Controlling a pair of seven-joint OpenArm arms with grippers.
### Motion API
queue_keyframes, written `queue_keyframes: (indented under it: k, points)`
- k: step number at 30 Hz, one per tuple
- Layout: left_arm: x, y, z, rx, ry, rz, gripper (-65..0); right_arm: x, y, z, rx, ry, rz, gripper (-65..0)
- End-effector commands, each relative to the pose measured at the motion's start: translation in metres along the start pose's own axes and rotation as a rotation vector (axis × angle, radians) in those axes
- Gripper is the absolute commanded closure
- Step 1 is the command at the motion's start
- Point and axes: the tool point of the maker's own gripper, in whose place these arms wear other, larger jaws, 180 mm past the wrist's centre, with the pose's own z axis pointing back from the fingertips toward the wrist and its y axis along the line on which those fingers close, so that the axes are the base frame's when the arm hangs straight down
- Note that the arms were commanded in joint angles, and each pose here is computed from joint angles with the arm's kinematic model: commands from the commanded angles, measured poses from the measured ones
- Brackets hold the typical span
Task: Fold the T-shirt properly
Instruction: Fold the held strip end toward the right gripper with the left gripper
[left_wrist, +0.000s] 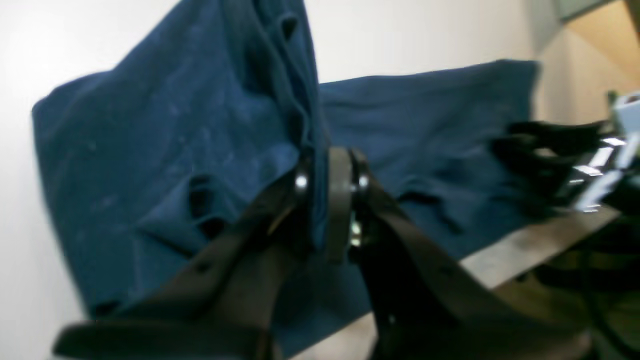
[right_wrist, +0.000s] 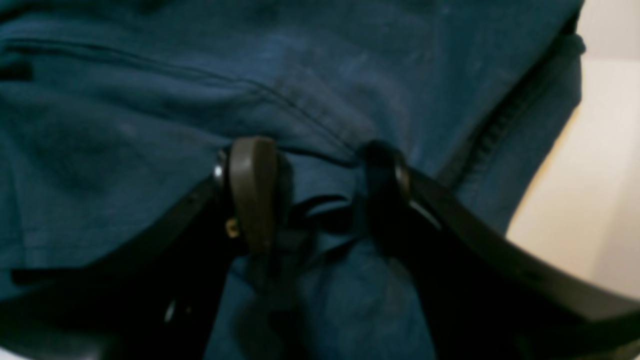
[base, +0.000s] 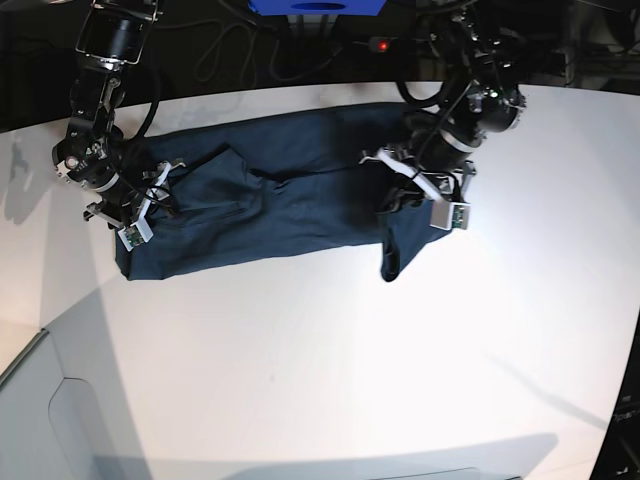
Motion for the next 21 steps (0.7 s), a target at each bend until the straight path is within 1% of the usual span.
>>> queue_keyframes:
  k: [1, 5, 9, 15, 18, 21]
  points:
    - [0.01, -0.014, -0.001, -0.041, -0.039, -0.009, 0.0, -0.022, 0.002, 0.0, 0.004, 0.108, 0.034, -25.9]
    - [0.009, -0.04, -0.011, -0.113, -0.02, -0.045, 0.0, -0.021, 0.002, 0.0, 0.005, 0.107, 0.036, -25.9]
    - [0.002, -0.058, -0.028, -0.146, 0.02, -0.095, 0.0, -0.019, 0.002, 0.0, 0.005, 0.103, 0.035, -25.9]
    - [-0.009, -0.075, -0.055, -0.173, 0.084, -0.137, 0.0, -0.019, 0.002, -0.001, 0.006, 0.105, 0.037, -25.9]
    - [-0.015, -0.077, -0.061, -0.185, 0.106, -0.134, 0.0, -0.019, 0.002, -0.001, 0.006, 0.105, 0.037, -25.9]
    - [-0.014, -0.083, -0.066, -0.202, 0.082, -0.131, 0.0, -0.019, 0.002, -0.001, 0.006, 0.105, 0.037, -25.9]
